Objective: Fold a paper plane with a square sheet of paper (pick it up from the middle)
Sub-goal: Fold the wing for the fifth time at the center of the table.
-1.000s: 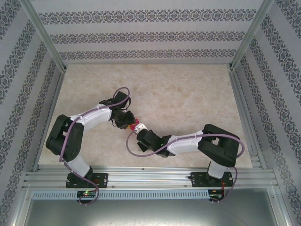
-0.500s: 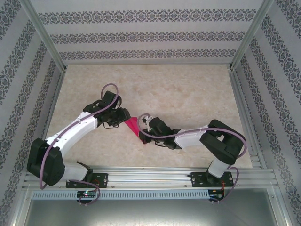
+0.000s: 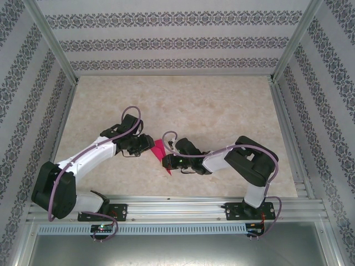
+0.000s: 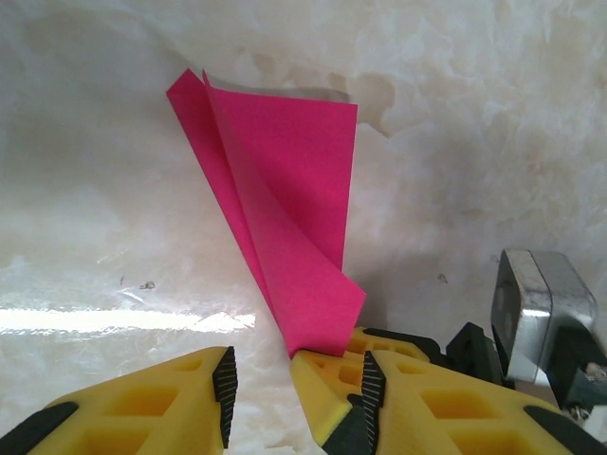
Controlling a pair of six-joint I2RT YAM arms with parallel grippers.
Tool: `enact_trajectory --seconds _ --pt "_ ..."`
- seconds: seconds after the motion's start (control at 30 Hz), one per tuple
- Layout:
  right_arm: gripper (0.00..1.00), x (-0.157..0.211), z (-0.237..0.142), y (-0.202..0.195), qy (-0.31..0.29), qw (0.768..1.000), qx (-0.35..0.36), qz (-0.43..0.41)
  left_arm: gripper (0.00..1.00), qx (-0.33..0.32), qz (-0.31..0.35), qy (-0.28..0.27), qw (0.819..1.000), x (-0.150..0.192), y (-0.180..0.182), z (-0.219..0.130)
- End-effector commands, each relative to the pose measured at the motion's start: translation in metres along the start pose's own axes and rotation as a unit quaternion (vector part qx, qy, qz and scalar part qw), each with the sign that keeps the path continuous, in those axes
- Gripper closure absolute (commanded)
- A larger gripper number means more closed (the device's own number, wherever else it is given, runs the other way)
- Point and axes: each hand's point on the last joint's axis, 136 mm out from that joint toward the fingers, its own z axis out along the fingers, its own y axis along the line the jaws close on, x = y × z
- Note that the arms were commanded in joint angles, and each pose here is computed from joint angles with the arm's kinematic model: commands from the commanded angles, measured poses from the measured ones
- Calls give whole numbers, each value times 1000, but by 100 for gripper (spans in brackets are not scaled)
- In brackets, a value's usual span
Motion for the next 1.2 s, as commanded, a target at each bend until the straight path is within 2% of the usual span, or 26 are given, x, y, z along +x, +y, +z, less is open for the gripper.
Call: enact_trajectory --seconds 0.0,0.27,0.53,0.8,1.17 --pt "100 -11 2 12 -7 999 -42 28 58 23 11 -2 1000 -1 -6 1" --pt "100 -16 3 14 -7 994 -79 71 59 38 17 4 999 1 -8 6" --pt "100 -18 5 10 12 989 -93 118 60 113 20 14 993 2 -30 23" --pt "100 -16 11 1 30 983 -89 158 60 150 24 5 988 -6 -41 39" --pt "100 -14 12 -3 41 976 -89 193 60 158 31 10 987 0 -36 45"
